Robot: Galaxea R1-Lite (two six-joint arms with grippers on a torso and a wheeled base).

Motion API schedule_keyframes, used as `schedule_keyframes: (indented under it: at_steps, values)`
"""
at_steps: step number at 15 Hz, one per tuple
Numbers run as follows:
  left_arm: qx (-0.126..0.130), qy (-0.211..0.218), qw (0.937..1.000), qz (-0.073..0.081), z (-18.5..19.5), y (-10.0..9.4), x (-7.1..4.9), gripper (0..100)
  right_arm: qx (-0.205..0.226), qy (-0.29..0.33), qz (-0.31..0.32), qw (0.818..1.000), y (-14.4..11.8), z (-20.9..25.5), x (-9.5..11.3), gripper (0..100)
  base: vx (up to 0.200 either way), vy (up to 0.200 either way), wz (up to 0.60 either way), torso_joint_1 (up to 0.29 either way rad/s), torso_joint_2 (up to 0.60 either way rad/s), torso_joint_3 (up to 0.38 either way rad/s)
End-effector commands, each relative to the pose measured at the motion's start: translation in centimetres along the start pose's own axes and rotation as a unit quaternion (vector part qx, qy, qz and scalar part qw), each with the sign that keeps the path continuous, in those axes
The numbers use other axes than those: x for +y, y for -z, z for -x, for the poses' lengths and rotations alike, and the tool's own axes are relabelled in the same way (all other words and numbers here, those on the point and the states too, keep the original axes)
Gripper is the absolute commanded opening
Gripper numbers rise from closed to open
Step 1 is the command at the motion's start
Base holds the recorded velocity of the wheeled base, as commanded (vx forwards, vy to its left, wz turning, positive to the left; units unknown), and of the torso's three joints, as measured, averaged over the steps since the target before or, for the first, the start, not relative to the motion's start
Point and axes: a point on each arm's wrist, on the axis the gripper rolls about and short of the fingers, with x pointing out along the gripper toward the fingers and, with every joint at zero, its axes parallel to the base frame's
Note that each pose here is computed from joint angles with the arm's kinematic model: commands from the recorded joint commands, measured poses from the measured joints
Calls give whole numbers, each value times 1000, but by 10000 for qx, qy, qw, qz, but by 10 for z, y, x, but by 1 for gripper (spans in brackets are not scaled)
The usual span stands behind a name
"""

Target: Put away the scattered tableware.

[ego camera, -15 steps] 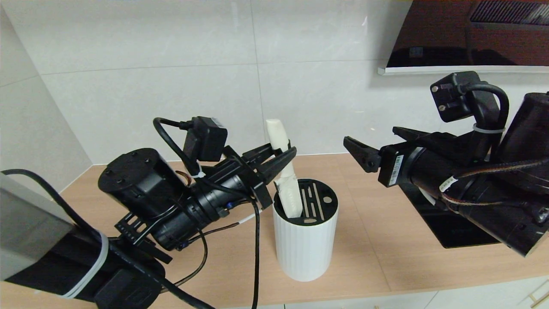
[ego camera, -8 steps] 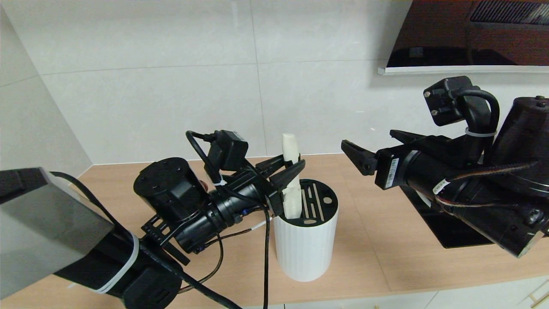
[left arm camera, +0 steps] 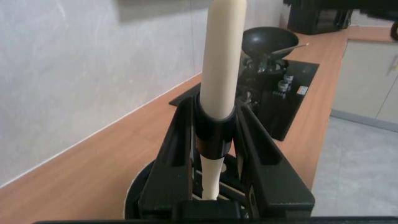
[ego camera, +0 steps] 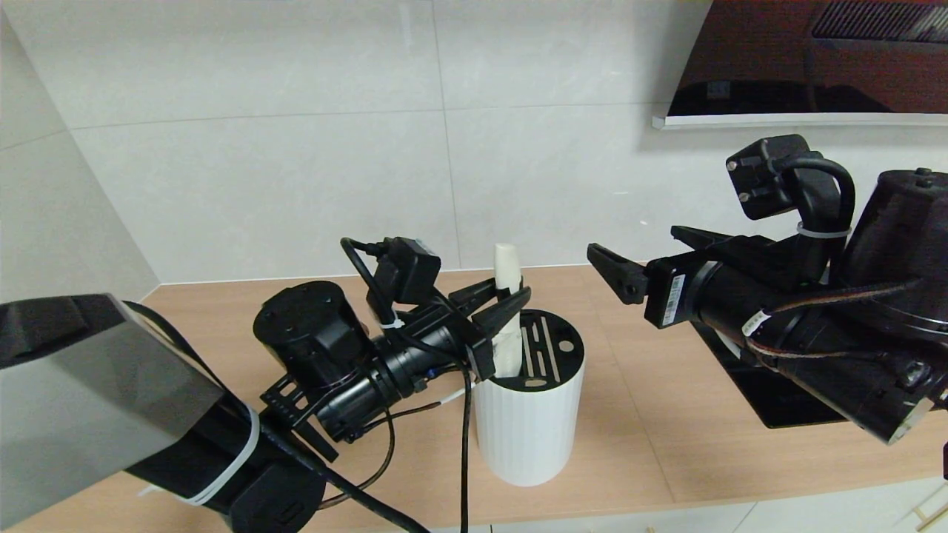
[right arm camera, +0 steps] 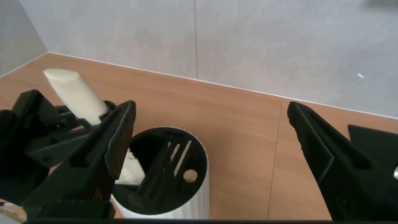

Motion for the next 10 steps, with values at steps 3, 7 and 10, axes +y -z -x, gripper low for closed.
schedule_keyframes:
  at_steps: [3,7,10]
  values:
    - [-19,-48,10000,-1,-1,3,0,100,8,-6,3,10000,1,0,0,100,0,0,0,0,0,0]
    - [-36,-56,10000,1,-2,2,-2,100,8,-6,10,10000,1,0,0,100,0,0,0,0,0,0]
    - [-117,-53,9999,-15,-1,-4,-3,100,1,2,0,10000,0,0,0,100,0,0,0,0,0,0]
